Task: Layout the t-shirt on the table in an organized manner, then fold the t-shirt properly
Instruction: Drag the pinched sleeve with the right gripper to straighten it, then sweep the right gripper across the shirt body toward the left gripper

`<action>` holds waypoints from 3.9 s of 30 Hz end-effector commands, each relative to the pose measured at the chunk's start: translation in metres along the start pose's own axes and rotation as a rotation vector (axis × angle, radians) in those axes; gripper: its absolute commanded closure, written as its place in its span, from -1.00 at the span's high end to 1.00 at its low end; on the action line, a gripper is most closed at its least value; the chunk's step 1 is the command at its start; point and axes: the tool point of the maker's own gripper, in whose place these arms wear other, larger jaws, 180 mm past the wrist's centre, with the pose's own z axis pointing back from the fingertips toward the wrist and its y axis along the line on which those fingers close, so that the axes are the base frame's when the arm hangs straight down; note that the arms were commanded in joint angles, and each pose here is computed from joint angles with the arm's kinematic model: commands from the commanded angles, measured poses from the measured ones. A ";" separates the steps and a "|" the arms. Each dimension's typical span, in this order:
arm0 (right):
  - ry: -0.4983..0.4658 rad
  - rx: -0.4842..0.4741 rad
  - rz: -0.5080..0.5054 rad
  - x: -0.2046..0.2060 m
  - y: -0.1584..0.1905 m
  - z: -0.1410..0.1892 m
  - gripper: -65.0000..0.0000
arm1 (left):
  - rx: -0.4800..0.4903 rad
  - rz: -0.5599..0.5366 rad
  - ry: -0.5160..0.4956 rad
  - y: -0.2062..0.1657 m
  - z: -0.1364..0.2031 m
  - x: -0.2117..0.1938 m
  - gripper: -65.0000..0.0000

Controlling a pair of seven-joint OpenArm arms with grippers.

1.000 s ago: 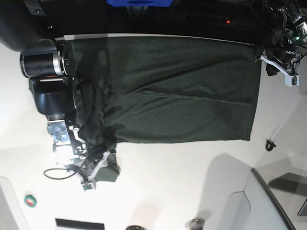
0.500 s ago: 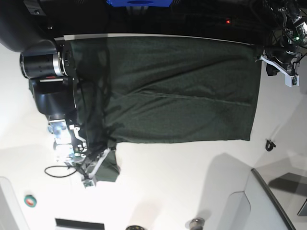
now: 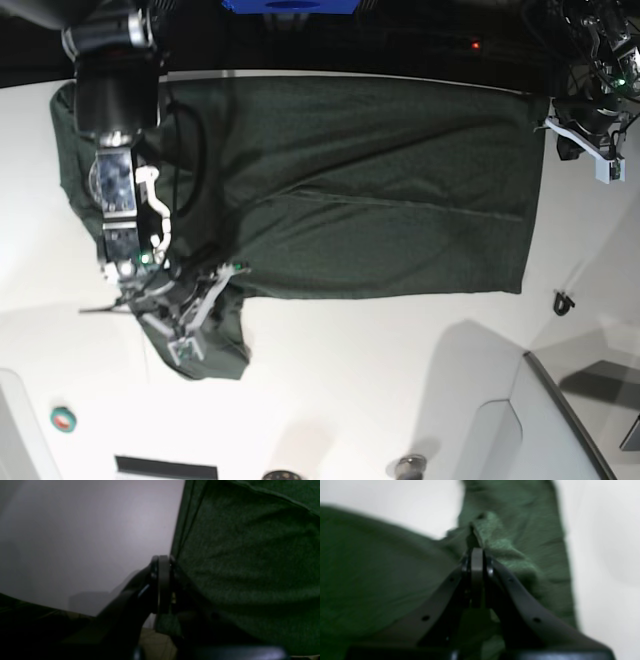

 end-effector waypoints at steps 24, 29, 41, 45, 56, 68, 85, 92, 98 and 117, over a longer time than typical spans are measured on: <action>0.127 0.158 -0.158 -0.113 0.063 0.078 -0.83 | 0.006 -0.013 -0.036 0.004 0.002 0.012 -1.00; 0.112 0.151 -0.141 -0.100 0.059 0.082 0.06 | 0.008 -0.012 -0.037 0.005 0.003 0.013 -1.00; -0.016 0.093 -0.221 0.032 -0.012 -0.003 -0.06 | 0.013 -0.010 -0.028 0.007 0.004 0.008 -1.00; -0.004 0.098 -0.283 0.037 -0.028 -0.041 -0.06 | 0.015 -0.013 -0.011 0.008 0.007 0.000 -1.00; 0.042 0.109 -0.324 0.026 -0.029 -0.063 -0.06 | 0.017 -0.017 -0.011 0.010 0.007 0.000 -1.00; 0.085 0.109 -0.332 -0.001 -0.024 -0.064 -0.06 | 0.017 -0.017 -0.012 0.010 0.007 0.001 -1.00; 0.104 0.116 -0.337 -0.011 -0.019 -0.064 -0.97 | 0.017 -0.017 -0.011 0.010 0.007 0.000 -1.00; 0.129 0.145 -0.334 -0.019 -0.002 -0.061 -1.00 | 0.020 -0.022 -0.009 0.011 0.007 0.000 -1.00; 0.034 0.168 -0.181 0.007 0.027 -0.027 -1.00 | 0.020 -0.022 -0.011 0.011 0.007 0.002 -1.00; -0.034 0.441 0.142 -0.019 0.183 0.080 -1.00 | 0.018 -0.021 -0.024 0.010 0.006 0.007 -1.00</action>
